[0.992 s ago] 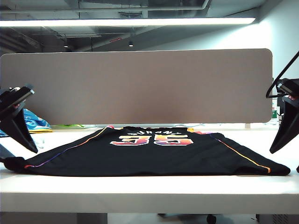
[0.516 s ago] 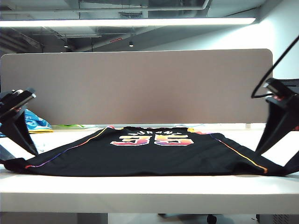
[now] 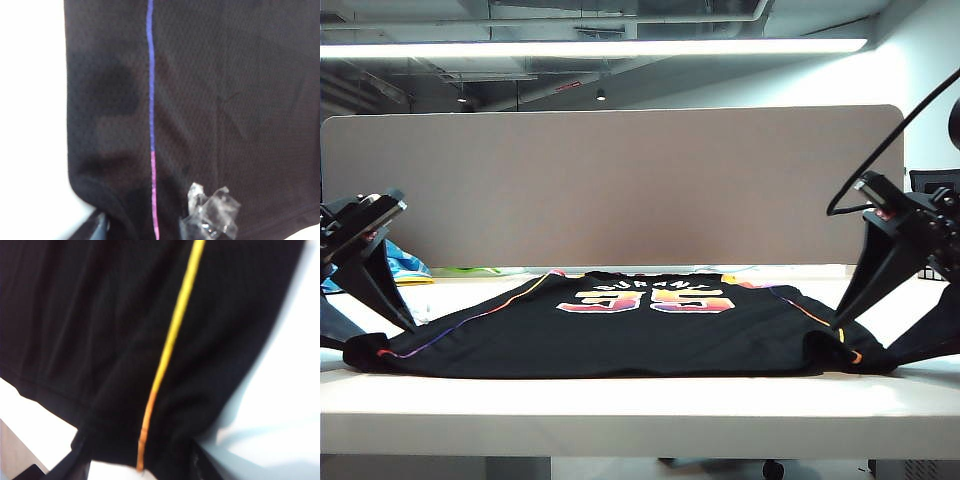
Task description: Fold the bottom side of the basketball jersey horizontally towards the center, about one-third of the way, and then fold the bottom of the basketball jersey up towards the top, creating a neat rectangle.
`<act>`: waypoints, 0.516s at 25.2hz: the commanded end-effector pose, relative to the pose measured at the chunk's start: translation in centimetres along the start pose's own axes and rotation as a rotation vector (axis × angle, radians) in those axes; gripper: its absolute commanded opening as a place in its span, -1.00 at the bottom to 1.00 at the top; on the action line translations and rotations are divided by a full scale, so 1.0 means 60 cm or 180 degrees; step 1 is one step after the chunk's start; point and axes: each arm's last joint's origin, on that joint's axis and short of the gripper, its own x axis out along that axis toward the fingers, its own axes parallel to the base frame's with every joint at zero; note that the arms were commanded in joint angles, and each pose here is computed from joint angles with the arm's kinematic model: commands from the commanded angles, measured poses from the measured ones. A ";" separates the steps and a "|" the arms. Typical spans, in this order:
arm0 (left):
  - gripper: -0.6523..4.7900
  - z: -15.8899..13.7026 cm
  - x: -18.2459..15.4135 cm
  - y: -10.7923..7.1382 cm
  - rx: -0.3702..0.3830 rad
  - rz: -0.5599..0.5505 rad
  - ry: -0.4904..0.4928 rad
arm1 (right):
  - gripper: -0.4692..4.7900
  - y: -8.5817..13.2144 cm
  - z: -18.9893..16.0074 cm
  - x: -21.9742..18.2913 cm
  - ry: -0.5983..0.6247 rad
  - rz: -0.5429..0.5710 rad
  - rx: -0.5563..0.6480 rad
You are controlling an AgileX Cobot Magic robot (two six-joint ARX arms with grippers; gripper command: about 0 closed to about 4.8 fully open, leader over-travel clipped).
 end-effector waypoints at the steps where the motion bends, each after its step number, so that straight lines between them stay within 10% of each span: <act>1: -0.13 -0.018 0.007 0.009 -0.0123 0.0170 0.0202 | -0.03 -0.017 -0.014 0.016 0.0168 -0.0276 0.0187; 5: -0.78 -0.016 0.007 0.009 -0.0104 0.0155 0.0173 | -0.68 -0.017 -0.011 0.018 0.0141 -0.0209 0.0161; 13: -0.78 -0.033 -0.024 -0.004 -0.0254 0.0128 0.0414 | -0.85 0.005 -0.030 -0.018 0.0334 -0.0095 0.0039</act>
